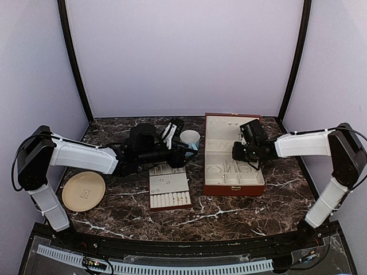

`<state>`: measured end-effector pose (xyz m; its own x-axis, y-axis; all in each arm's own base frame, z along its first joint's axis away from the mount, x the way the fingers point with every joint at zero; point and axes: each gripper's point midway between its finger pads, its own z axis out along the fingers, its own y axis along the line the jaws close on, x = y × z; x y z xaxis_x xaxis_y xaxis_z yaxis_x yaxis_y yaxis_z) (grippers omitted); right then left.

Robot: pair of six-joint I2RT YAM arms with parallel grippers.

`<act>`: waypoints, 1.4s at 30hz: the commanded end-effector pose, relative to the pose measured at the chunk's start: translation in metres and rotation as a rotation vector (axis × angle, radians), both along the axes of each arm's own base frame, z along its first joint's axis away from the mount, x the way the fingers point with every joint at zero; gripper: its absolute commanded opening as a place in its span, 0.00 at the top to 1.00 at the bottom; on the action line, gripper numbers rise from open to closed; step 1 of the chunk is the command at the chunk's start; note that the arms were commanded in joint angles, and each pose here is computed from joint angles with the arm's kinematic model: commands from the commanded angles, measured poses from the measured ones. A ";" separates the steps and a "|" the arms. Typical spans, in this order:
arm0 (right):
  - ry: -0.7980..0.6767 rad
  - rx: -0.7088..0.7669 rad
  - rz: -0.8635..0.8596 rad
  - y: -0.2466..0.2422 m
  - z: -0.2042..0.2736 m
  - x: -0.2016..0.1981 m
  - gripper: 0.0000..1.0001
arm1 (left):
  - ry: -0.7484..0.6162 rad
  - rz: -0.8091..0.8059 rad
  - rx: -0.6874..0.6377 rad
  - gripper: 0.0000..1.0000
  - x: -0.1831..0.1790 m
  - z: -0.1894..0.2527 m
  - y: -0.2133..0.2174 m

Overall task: Organize the mixed jewelry
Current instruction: Adjust the necklace in the jewelry box.

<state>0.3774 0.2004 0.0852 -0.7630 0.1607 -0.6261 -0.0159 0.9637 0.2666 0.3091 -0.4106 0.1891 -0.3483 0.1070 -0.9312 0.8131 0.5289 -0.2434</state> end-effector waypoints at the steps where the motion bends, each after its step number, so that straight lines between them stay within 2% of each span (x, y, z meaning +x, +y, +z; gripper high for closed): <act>1: -0.084 0.025 -0.006 0.006 0.030 0.013 0.81 | -0.019 0.009 -0.040 0.42 -0.001 0.022 0.005; 7: -0.108 0.017 -0.016 0.003 0.040 0.012 0.81 | -0.015 0.007 -0.049 0.42 -0.001 0.023 0.004; 26: -0.075 -0.023 -0.013 0.007 0.015 0.021 0.83 | -0.010 -0.006 -0.061 0.42 -0.003 0.024 0.002; 35: -0.082 -0.019 -0.018 0.005 0.021 0.019 0.99 | -0.024 -0.019 -0.067 0.42 -0.003 0.028 -0.002; 42: -0.136 -0.012 -0.033 -0.002 0.048 0.017 1.00 | -0.037 -0.063 -0.080 0.42 -0.001 0.024 -0.021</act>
